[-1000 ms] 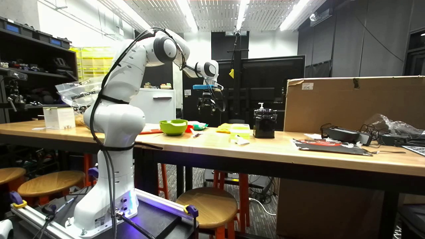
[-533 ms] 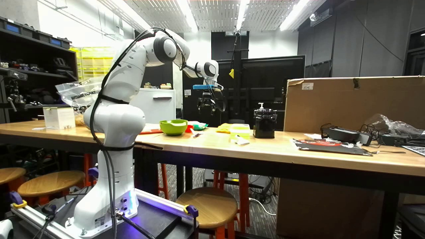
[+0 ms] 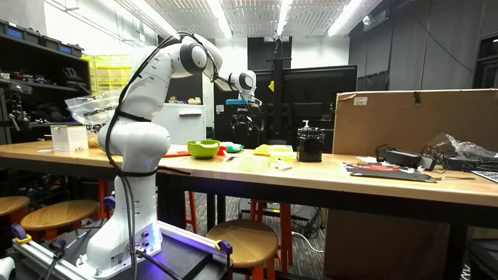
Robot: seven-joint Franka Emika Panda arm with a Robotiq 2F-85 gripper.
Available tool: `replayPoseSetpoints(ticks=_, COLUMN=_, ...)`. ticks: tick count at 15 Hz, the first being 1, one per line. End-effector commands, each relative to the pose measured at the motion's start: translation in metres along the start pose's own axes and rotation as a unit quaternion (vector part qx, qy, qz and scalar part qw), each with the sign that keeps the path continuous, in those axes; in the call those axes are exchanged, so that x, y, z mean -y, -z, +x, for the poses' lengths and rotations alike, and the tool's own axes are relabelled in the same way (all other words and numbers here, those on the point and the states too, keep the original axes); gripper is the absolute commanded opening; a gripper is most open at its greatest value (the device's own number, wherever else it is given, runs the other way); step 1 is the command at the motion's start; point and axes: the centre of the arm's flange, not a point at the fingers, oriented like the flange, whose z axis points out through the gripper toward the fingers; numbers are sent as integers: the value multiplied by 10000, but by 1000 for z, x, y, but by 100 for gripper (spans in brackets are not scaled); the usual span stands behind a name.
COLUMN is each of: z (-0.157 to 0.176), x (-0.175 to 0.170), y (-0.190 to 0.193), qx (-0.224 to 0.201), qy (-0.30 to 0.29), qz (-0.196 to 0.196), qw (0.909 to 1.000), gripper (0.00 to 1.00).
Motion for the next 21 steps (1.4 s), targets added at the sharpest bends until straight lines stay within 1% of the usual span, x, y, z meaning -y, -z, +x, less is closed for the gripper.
replayPoseSetpoints(ticks=1, z=0, x=0, y=0, qx=0, qy=0, qz=0, qw=10000, gripper=100)
replayPoseSetpoints(ticks=4, z=3, x=2, y=-2, qx=10, qy=37, qz=-16, qw=10000, gripper=100)
replayPoseSetpoints(ticks=10, z=-5, x=1, y=-3, qx=-107, qy=32, qz=60, qw=9999, gripper=100)
replayPoseSetpoints(ticks=16, z=-18, x=-23, y=1, qx=-177, qy=-92, qz=129, qw=9997, gripper=100)
replayPoseSetpoints(ticks=21, z=-36, x=-43, y=8, qx=-95, qy=-75, qz=126, qw=9998, gripper=100)
